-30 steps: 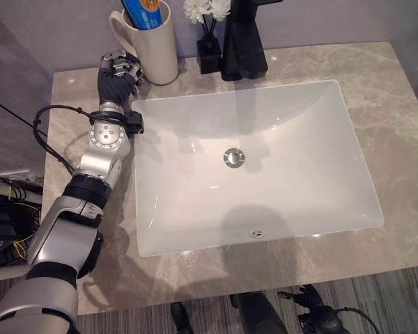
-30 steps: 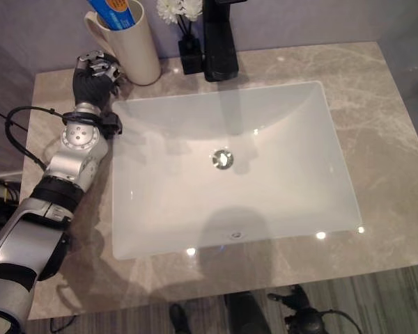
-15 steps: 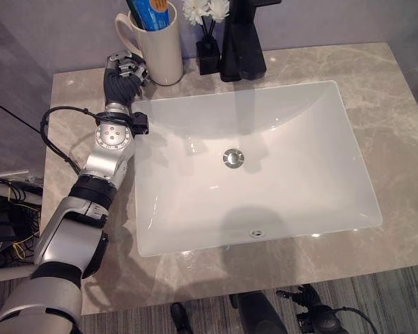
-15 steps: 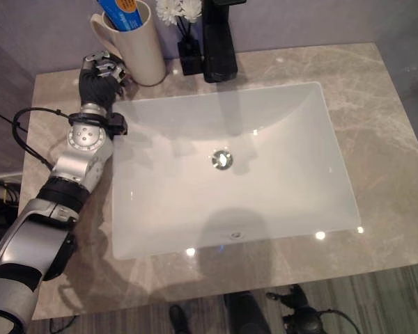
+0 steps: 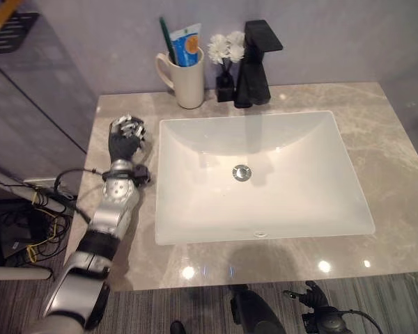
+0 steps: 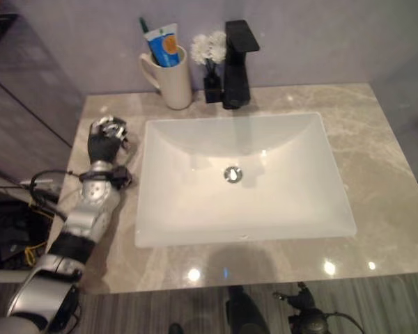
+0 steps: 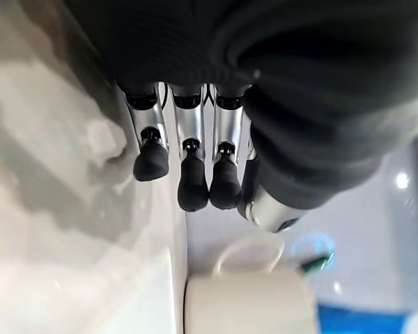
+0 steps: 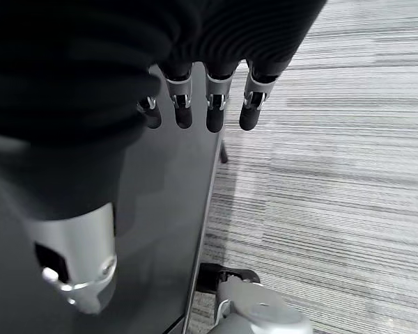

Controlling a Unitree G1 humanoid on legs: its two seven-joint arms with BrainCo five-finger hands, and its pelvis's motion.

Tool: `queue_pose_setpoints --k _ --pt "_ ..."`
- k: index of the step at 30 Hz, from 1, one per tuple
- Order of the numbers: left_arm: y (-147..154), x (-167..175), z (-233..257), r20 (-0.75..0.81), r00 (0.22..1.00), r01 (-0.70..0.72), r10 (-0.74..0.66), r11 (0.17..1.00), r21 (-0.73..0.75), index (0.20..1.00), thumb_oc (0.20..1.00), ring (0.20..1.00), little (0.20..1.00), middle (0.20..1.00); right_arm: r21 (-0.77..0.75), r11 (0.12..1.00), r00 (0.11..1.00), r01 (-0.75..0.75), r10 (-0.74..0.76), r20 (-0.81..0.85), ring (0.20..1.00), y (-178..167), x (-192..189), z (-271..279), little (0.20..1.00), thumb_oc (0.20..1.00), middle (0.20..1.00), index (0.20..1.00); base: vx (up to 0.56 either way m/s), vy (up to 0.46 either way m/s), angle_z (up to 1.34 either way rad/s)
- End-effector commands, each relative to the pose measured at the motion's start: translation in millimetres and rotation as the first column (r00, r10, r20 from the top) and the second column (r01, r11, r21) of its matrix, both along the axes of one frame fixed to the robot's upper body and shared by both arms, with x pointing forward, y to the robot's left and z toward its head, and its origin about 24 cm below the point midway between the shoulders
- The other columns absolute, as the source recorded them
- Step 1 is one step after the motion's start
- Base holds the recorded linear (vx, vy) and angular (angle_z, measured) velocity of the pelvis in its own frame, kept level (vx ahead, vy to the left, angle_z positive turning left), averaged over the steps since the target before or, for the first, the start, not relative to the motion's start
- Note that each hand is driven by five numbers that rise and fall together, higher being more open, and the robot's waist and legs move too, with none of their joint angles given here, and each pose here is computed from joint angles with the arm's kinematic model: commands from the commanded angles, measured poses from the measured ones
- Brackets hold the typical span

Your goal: Put brush and paste in cup on sink, flatten towel.

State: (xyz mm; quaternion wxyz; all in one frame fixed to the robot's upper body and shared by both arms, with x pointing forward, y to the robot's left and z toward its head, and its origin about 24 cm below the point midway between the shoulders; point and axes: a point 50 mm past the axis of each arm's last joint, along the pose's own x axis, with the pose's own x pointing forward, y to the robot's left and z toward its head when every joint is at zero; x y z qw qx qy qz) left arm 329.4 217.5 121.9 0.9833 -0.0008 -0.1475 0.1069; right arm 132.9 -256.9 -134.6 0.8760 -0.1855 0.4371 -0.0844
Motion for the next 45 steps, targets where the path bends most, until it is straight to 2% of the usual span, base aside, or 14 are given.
queue_pose_setpoints --k 1,2,3,7,13,14,16,18,20,25,33,38,41,45 --pt "22 -22 26 0.155 0.988 0.004 -0.014 0.998 0.066 0.200 0.200 0.200 0.200 0.200 -0.033 0.999 0.998 0.027 -0.029 -0.060 1.000 -12 -12 -3 1.000 1.000 1.000 1.000 -0.06 0.067 0.16" --pt "22 -22 25 0.154 0.988 0.004 -0.014 0.998 0.066 0.200 0.200 0.200 0.200 0.200 -0.033 0.999 0.998 0.027 -0.029 -0.060 1.000 -12 -12 -3 1.000 1.000 1.000 1.000 -0.07 0.094 0.08" --pt "37 -44 20 0.159 0.987 -0.017 0.001 0.995 0.099 0.200 0.200 0.200 0.200 0.200 -0.024 0.999 0.997 0.045 -0.047 -0.056 1.000 -13 -12 -3 1.000 1.000 1.000 1.000 -0.08 0.114 0.11" --pt "59 -80 7 0.146 0.988 -0.064 0.050 0.993 0.097 0.200 0.200 0.200 0.200 0.200 -0.018 0.999 0.998 0.039 -0.040 -0.053 1.000 -14 -12 -2 1.000 1.000 1.000 1.000 -0.10 0.119 -0.03" --pt "62 -98 3 0.124 0.992 -0.020 0.008 0.995 0.097 0.200 0.200 0.200 0.200 0.200 -0.009 0.996 0.994 0.088 -0.089 -0.070 1.000 -17 -24 -5 1.000 1.000 1.000 1.000 -0.15 0.141 0.13" --pt "56 -102 11 0.150 0.987 0.033 -0.052 0.991 0.129 0.200 0.200 0.200 0.200 0.200 -0.006 0.988 0.987 0.157 -0.157 -0.041 1.000 -24 -25 -2 1.000 1.000 1.000 1.000 -0.23 0.236 0.17" --pt "51 -103 16 0.159 0.984 0.060 -0.083 0.988 0.141 0.200 0.200 0.200 0.200 0.200 0.013 0.963 0.963 0.268 -0.268 0.010 1.000 -31 -27 2 1.000 1.000 1.000 1.000 -0.17 0.192 0.12" --pt "45 -103 28 0.193 0.974 0.084 -0.119 0.980 0.183 0.200 0.200 0.200 0.200 0.200 0.014 0.956 0.956 0.294 -0.294 0.015 1.000 -34 -30 2 1.000 1.000 1.000 1.000 -0.18 0.162 0.05" --pt "45 -103 28 0.193 0.974 0.083 -0.119 0.979 0.184 0.200 0.200 0.200 0.200 0.200 0.015 0.956 0.956 0.294 -0.294 0.016 1.000 -33 -29 2 1.000 1.000 1.000 1.000 -0.14 0.103 0.08" --pt "28 -106 68 0.361 0.907 0.143 -0.215 0.966 0.218 0.200 0.200 0.200 0.200 0.200 -0.036 0.951 0.950 0.308 -0.309 -0.039 1.000 -42 -49 -1 1.000 1.000 1.000 1.000 -0.26 0.134 -0.34" --pt "7 -92 78 0.406 0.868 0.212 -0.287 0.952 0.219 0.200 0.200 0.200 0.200 0.200 -0.047 0.940 0.936 0.338 -0.341 -0.087 1.000 -41 -67 -5 1.000 1.000 1.000 1.000 -0.20 0.045 -0.66" --pt "7 -89 70 0.368 0.880 0.238 -0.299 0.950 0.203 0.200 0.200 0.200 0.200 0.200 -0.038 0.941 0.940 0.335 -0.337 -0.056 1.000 -40 -56 -3 1.000 1.000 1.000 1.000 -0.18 -0.020 -1.26" --pt "18 -88 59 0.340 0.903 0.228 -0.262 0.964 0.139 0.200 0.200 0.200 0.200 0.200 -0.022 0.956 0.956 0.292 -0.292 0.001 1.000 -33 -38 0 1.000 1.000 1.000 1.000 -0.36 -0.335 -3.32" --pt "11 -82 20 0.191 0.917 0.344 -0.350 0.937 0.065 0.200 0.200 0.200 0.200 0.200 -0.086 0.969 0.973 0.232 -0.230 0.029 1.000 -49 -29 10 1.000 1.000 1.000 1.000 -0.23 -0.570 -3.09"
